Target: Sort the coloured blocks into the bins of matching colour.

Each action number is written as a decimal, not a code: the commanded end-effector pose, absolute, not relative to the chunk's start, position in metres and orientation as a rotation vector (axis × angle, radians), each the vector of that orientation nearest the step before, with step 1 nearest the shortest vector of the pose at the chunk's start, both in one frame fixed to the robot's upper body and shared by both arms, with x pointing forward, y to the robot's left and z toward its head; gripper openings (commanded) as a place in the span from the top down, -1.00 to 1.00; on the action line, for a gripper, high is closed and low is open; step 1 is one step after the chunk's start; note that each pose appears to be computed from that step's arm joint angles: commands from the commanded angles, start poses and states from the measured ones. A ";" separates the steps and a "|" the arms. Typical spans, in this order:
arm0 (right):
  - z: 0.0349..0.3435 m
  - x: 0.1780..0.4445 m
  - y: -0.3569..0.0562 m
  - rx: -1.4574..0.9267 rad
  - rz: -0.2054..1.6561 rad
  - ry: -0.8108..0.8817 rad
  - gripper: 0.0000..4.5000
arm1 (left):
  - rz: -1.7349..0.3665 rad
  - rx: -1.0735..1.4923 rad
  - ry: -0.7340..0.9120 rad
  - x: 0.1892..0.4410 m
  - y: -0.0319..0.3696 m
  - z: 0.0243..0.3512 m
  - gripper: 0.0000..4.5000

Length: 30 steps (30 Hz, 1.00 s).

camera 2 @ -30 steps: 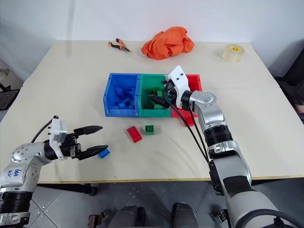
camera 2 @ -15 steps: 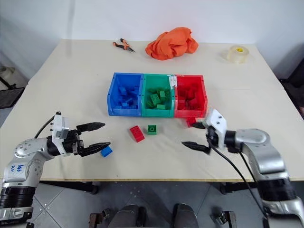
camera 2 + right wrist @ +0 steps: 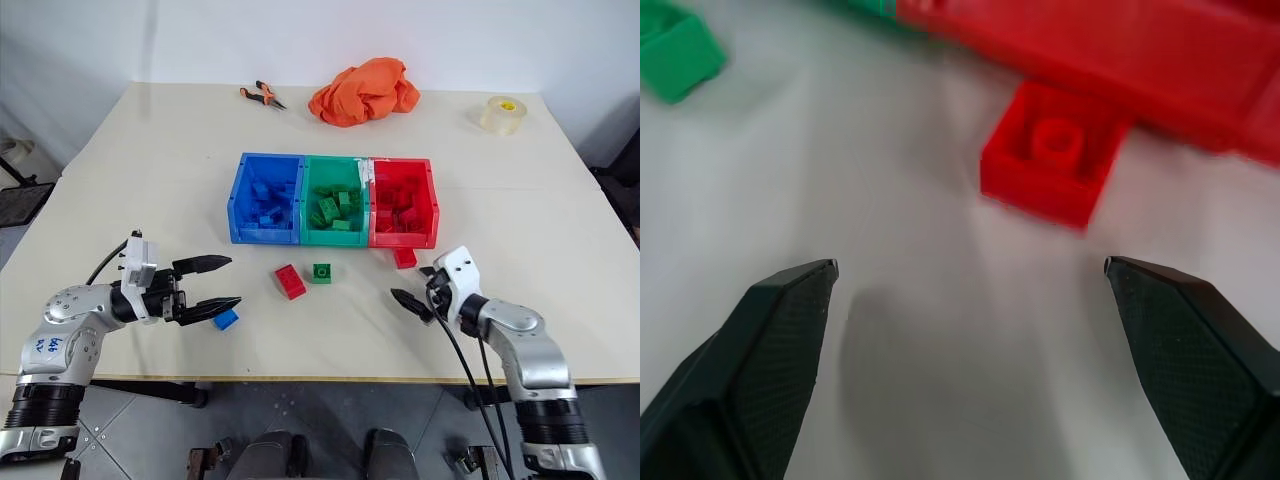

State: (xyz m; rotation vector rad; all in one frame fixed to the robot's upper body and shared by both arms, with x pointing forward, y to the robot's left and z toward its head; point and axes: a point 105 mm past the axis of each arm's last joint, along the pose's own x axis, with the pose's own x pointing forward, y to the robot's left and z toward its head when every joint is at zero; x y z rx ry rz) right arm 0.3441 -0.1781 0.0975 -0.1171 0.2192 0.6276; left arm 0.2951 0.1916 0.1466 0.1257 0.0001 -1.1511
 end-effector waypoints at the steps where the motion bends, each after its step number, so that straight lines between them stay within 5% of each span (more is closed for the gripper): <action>1: 0.089 0.357 -0.175 -0.129 0.578 0.218 -0.99 | -1.149 0.143 -0.034 0.293 0.192 0.155 -1.00; 8: 0.086 0.374 -0.164 -0.121 0.563 0.189 -0.91 | -1.122 0.150 -0.040 0.291 0.196 0.154 -1.00; 16: 0.102 0.351 -0.164 -0.121 0.627 0.153 0.15 | -1.110 0.141 -0.042 0.284 0.194 0.152 -1.00; 21: 0.141 0.334 -0.158 -0.118 0.696 0.068 0.18 | -1.103 0.135 -0.038 0.283 0.195 0.151 -1.00; 30: 0.206 0.395 -0.172 -0.162 0.582 -0.088 0.18 | -1.122 0.130 -0.040 0.288 0.191 0.152 -1.00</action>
